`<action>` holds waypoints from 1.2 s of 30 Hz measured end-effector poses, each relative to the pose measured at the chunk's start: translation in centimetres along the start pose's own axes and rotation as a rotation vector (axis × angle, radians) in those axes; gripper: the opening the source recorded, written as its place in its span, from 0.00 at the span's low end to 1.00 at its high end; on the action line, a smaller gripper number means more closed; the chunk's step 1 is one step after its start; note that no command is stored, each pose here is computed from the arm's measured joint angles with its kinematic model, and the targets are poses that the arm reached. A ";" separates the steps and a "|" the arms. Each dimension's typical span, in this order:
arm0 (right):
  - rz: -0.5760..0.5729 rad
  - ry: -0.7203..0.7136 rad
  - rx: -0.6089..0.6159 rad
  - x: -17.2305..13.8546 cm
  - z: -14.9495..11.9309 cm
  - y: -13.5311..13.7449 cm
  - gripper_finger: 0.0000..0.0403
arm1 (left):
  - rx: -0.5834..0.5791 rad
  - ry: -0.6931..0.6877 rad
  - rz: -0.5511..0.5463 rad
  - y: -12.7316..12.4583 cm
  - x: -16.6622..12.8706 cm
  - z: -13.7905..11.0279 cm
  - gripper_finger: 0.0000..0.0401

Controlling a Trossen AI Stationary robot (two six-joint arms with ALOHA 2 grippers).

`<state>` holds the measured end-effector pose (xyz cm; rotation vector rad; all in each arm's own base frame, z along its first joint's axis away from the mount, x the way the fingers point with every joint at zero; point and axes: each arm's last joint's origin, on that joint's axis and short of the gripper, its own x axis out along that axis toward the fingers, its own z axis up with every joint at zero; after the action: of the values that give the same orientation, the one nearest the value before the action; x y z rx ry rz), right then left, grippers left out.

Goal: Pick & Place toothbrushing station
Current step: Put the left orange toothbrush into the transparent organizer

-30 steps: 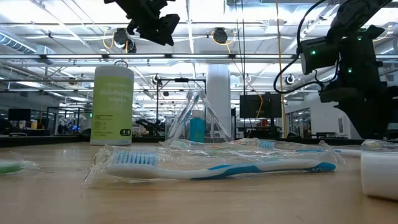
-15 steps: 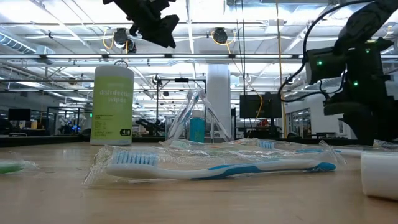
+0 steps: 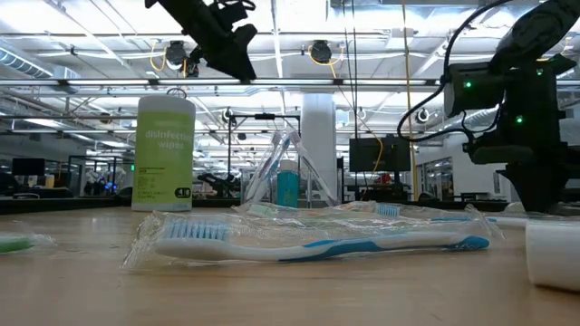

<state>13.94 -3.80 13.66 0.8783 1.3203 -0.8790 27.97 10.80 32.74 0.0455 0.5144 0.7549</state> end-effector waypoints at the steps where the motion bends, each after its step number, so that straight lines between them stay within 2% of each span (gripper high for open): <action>1: 0.007 -0.007 -0.003 -0.1 0.0 0.1 0.13 | 0.001 0.015 0.000 0.0 0.0 -0.2 0.42; 4: 0.050 -0.047 -0.024 -0.5 0.4 0.5 0.10 | -0.001 0.049 -0.001 0.0 0.0 -0.5 0.42; 10: 0.300 -0.238 -0.178 -2.0 1.9 2.5 0.04 | -0.003 0.089 -0.007 -0.1 -0.1 -0.9 0.42; 14: 0.559 -0.514 -0.302 -4.4 3.6 4.5 0.03 | 0.027 0.138 -0.019 -0.5 -0.3 -1.5 0.42; 19: 0.785 -0.967 -0.444 -8.3 5.3 6.2 0.04 | 0.067 0.208 -0.035 -1.0 -0.7 -2.2 0.42; 21: 0.842 -1.134 -0.512 -9.8 5.6 6.4 0.04 | 0.064 0.220 -0.039 -1.2 -0.9 -2.4 0.42; 24: 0.859 -1.349 -0.574 -11.3 6.0 6.6 0.04 | 0.057 0.205 -0.049 -1.5 -1.0 -2.2 0.42; 28: 0.828 -1.561 -0.605 -12.2 6.5 6.9 0.04 | 0.067 0.162 -0.058 -1.6 -1.3 -1.8 0.42; 36: 0.748 -1.723 -0.636 -10.7 8.5 7.8 0.03 | 0.063 0.149 -0.044 -1.4 -1.1 -1.6 0.42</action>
<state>24.03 -7.86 25.05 -0.1076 -0.3068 -0.2779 27.44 8.79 31.51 0.0363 0.6789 0.7021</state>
